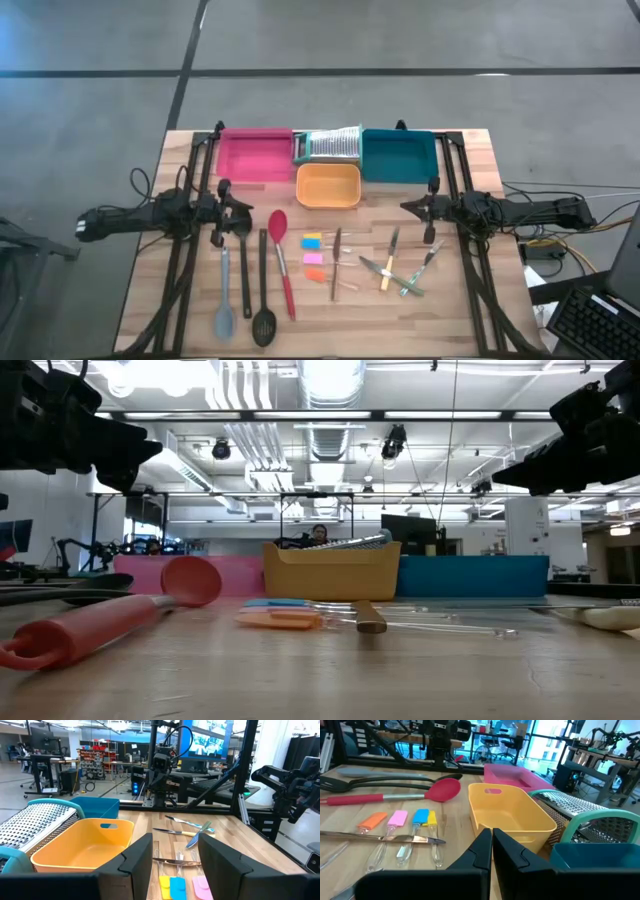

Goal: Pick & Place Kitchen Items

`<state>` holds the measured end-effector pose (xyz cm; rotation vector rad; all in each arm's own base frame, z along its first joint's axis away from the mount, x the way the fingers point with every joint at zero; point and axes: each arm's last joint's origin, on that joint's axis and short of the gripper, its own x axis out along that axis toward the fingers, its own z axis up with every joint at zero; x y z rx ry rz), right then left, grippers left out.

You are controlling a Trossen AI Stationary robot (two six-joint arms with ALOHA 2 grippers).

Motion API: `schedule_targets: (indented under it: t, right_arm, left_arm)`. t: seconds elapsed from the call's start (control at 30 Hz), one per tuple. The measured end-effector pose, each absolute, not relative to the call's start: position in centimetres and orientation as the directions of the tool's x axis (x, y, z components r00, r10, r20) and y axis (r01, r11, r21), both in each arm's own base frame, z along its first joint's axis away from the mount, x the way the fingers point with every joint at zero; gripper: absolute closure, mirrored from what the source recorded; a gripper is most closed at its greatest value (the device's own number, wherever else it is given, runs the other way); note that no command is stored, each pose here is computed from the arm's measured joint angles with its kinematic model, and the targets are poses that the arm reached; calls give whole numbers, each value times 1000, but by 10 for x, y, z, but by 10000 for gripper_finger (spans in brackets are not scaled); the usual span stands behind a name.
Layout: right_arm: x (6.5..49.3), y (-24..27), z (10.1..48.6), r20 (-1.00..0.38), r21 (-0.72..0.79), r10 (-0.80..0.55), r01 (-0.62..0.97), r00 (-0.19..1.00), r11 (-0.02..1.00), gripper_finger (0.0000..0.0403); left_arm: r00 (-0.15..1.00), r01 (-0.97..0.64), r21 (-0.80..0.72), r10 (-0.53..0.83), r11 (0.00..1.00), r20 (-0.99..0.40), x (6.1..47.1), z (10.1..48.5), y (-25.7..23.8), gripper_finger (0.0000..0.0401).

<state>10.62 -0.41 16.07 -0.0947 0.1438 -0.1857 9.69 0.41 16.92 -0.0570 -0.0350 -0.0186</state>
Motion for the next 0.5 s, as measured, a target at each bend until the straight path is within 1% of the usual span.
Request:
schedule_targets:
  t: [0.2,0.27,0.33,0.4,0.5]
  right_arm:
    - [106,-4,162,-117,-105,-190,179,975,978,394]
    - [107,-4,165,-90,-86,-190,183,978,979,394]
    - [107,-4,175,13,-73,-190,190,982,979,394]
    - [106,-4,190,167,-39,-186,195,968,980,394]
    - [99,-4,214,410,36,-183,185,894,982,394]
  left_arm:
    - [999,20,-57,-18,998,36,97,169,4,238]
    - [999,19,-57,-17,998,36,97,169,4,238]
    - [999,20,-57,-18,998,36,97,169,4,238]
    - [999,20,-57,-18,998,36,97,169,4,238]
    - [999,20,-57,-18,998,36,97,169,4,238]
